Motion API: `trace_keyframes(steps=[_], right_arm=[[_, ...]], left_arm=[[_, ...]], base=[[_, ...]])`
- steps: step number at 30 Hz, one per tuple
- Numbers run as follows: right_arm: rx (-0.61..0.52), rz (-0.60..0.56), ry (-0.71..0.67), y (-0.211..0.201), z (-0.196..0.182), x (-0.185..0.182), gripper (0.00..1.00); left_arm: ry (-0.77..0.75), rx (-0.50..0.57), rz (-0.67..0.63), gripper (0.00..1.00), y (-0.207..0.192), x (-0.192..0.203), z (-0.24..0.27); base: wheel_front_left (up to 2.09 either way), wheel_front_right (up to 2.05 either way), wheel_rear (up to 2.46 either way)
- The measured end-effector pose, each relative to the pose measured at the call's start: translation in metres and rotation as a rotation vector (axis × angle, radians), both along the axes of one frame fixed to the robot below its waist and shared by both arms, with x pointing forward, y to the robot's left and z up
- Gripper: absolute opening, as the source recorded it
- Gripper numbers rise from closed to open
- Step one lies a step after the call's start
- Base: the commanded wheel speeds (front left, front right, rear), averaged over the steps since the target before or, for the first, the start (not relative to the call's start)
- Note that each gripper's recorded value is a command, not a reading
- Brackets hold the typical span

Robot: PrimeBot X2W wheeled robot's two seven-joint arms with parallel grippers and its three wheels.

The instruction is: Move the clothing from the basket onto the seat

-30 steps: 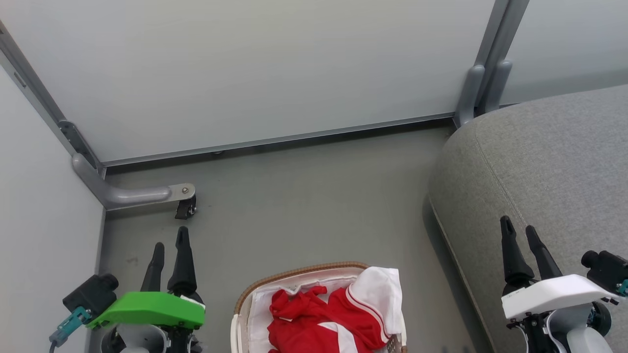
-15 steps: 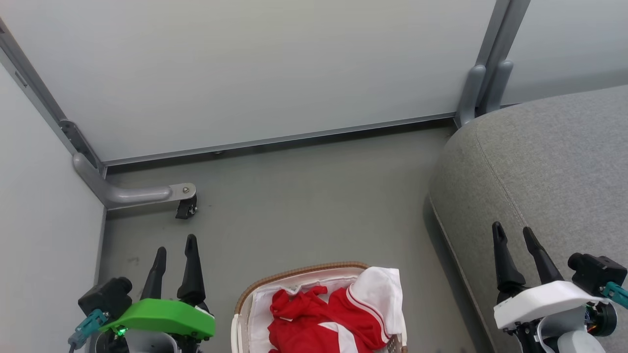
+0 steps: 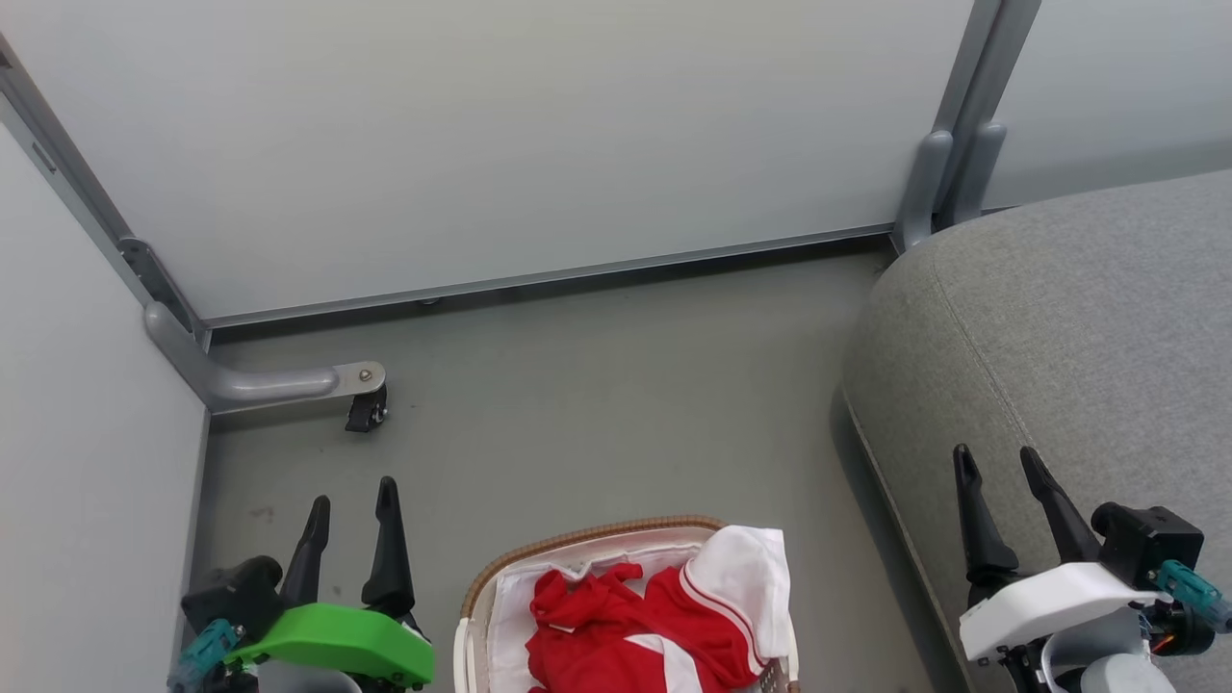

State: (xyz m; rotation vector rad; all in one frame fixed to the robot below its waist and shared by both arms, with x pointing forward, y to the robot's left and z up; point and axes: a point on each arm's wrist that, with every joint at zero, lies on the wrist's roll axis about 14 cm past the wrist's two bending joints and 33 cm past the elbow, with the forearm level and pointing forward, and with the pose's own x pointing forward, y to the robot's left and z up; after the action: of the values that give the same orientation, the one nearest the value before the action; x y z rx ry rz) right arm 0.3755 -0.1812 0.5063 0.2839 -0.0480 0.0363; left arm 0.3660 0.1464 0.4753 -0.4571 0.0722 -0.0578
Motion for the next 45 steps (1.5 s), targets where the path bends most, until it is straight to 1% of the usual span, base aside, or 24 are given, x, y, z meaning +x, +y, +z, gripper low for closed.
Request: trace_keyframes(steps=[27,38,45], right_arm=[[-0.216,0.041,-0.022,0.009,-0.003,-0.002,1.00],[-0.272,0.055,-0.034,0.013,-0.003,-0.002,1.00],[-0.276,0.057,-0.030,0.013,-0.005,-0.002,1.00]], left_arm=[[-0.008,0.159,-0.020,1.00,-0.001,-0.006,-0.011],[-0.011,0.216,-0.034,1.00,-0.004,-0.009,-0.015],[-0.006,0.219,-0.034,1.00,-0.003,-0.009,-0.017]], base=[[0.00,0.00,0.00],[0.00,0.00,0.00],[0.00,0.00,0.00]])
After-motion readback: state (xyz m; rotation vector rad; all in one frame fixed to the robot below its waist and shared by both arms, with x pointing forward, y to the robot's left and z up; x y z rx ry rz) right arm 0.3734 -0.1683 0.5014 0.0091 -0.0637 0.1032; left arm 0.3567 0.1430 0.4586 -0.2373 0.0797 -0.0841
